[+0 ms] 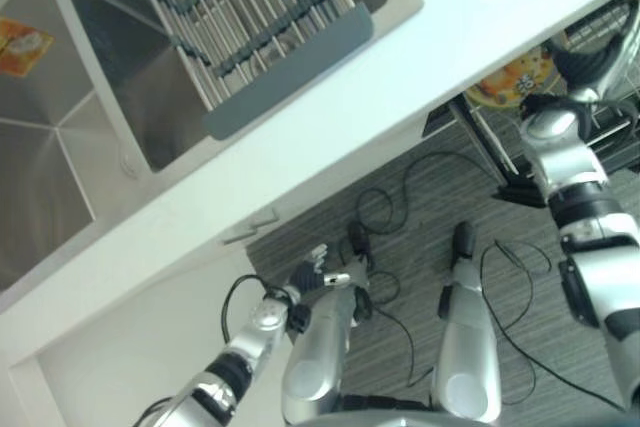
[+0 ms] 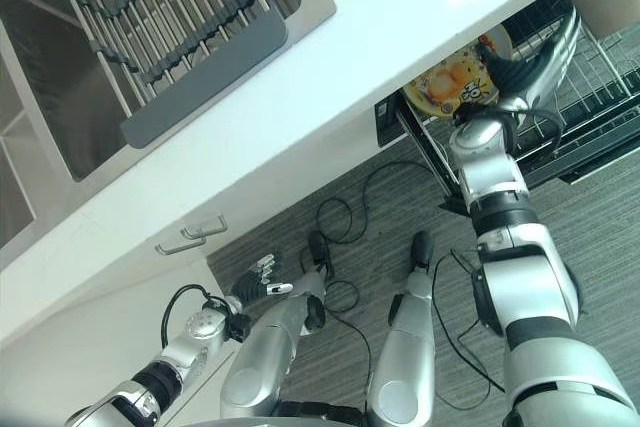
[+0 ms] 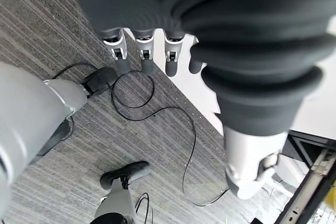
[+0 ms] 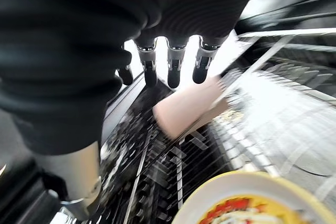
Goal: Place the dishes in the dishwasher.
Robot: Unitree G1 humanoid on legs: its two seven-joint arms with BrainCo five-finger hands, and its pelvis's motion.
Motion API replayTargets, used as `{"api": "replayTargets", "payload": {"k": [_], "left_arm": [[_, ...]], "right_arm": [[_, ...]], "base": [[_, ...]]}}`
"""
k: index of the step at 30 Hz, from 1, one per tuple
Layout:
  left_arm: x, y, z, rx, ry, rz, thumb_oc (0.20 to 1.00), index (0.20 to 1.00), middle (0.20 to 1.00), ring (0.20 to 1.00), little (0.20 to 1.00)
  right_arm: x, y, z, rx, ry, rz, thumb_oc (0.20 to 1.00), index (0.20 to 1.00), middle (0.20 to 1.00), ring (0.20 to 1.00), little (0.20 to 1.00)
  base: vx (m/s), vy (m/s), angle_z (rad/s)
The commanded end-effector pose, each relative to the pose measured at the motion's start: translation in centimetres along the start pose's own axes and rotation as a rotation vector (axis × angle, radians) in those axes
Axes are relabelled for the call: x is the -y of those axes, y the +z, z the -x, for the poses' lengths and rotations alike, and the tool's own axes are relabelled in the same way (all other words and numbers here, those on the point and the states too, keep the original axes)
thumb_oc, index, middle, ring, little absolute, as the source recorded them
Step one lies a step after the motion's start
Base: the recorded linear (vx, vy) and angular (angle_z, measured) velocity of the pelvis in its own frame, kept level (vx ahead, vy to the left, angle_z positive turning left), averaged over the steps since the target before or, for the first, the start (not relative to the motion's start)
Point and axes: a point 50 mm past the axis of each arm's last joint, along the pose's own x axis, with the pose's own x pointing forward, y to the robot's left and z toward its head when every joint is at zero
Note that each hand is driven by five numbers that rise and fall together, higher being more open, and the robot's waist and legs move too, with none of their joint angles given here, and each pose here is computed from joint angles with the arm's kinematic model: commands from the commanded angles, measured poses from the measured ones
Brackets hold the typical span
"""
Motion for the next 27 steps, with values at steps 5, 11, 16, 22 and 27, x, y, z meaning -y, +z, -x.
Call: {"api": "replayTargets", "payload": {"k": [5, 11, 16, 22, 27], "left_arm": [[0.2, -1.9, 0.9, -0.019, 0.035, 0.065, 1.0, 1.0, 1.0, 1.0, 1.0], [-0.3, -3.4, 1.9, -0.061, 0.081, 0.096, 1.0, 1.0, 1.0, 1.0, 1.0], [-0.8, -5.4, 3.5, -0.121, 0.132, 0.109, 1.0, 1.0, 1.0, 1.0, 1.0], [-0.1, -8.0, 5.4, -0.217, 0.149, 0.166, 1.0, 1.0, 1.0, 1.0, 1.0], [2.4, -13.5, 8.9, -0.567, 0.105, 0.377, 1.0, 1.0, 1.0, 1.0, 1.0]], "right_arm": [[1.1, 4.4, 0.2, 0.21, -0.062, -0.141, 1.0, 1.0, 1.0, 1.0, 1.0], [1.6, 3.5, 2.5, 0.264, -0.029, -0.121, 1.0, 1.0, 1.0, 1.0, 1.0], [3.3, 1.8, 6.4, 0.34, -0.007, -0.195, 1.0, 1.0, 1.0, 1.0, 1.0], [4.8, 0.2, 8.5, 0.308, 0.013, -0.366, 1.0, 1.0, 1.0, 1.0, 1.0], [7.4, -2.0, 9.8, 0.251, 0.067, -0.457, 1.0, 1.0, 1.0, 1.0, 1.0]], "base": [[0.04, -0.005, -0.03], [0.05, -0.029, -0.01], [0.07, -0.05, -0.06], [0.1, -0.038, -0.06], [0.16, -0.004, 0.11]]}}
